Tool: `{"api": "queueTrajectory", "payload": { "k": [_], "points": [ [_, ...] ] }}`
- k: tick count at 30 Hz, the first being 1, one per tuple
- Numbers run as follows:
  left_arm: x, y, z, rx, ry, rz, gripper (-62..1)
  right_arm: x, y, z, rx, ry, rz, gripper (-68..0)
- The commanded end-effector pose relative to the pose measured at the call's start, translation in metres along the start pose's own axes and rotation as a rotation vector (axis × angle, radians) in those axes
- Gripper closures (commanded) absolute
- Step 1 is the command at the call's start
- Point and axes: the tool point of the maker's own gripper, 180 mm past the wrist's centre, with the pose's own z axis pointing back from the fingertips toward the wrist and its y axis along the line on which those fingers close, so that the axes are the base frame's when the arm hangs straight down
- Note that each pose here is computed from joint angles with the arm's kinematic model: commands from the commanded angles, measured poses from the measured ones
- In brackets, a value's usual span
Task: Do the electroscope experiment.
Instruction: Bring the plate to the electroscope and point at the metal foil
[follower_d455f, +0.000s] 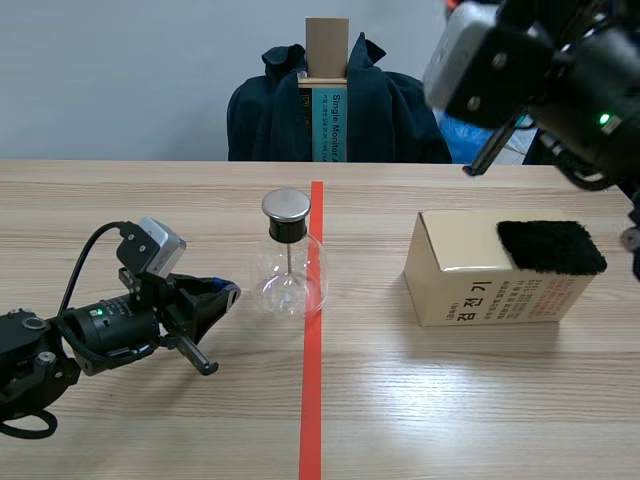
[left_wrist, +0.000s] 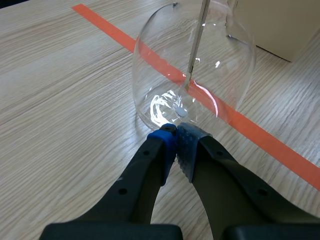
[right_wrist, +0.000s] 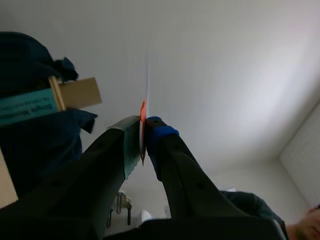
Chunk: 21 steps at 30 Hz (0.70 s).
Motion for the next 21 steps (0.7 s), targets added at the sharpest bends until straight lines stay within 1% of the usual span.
{"api": "queueTrajectory", "payload": {
  "k": [1, 4, 6, 11, 14, 17, 21],
  "points": [
    [0.014, -0.001, -0.003, -0.004, -0.048, -0.002, -3.0, 0.000, -0.002, -0.001, -0.005, -0.016, 0.024, -0.8],
    [0.014, -0.001, -0.003, -0.004, -0.048, -0.002, -3.0, 0.004, 0.021, -0.003, 0.048, -0.022, 0.028, -0.8],
    [0.014, -0.001, -0.003, -0.004, -0.048, -0.002, -3.0, 0.006, 0.034, -0.005, 0.054, -0.020, 0.028, -0.8],
    [0.014, -0.001, -0.003, -0.004, -0.048, -0.002, -3.0, 0.012, 0.060, -0.006, 0.022, -0.041, 0.058, -0.8],
    [0.014, -0.001, -0.003, -0.004, -0.047, -0.002, -3.0, 0.012, 0.079, -0.007, 0.042, -0.039, 0.081, -0.8],
    [0.014, -0.001, -0.003, -0.004, -0.047, -0.002, -3.0, 0.009, 0.099, -0.007, 0.064, -0.032, 0.079, -0.8],
    [0.014, -0.001, -0.003, -0.004, -0.044, -0.002, -3.0, 0.006, 0.117, -0.007, 0.070, -0.030, 0.091, -0.8]
  ]
}}
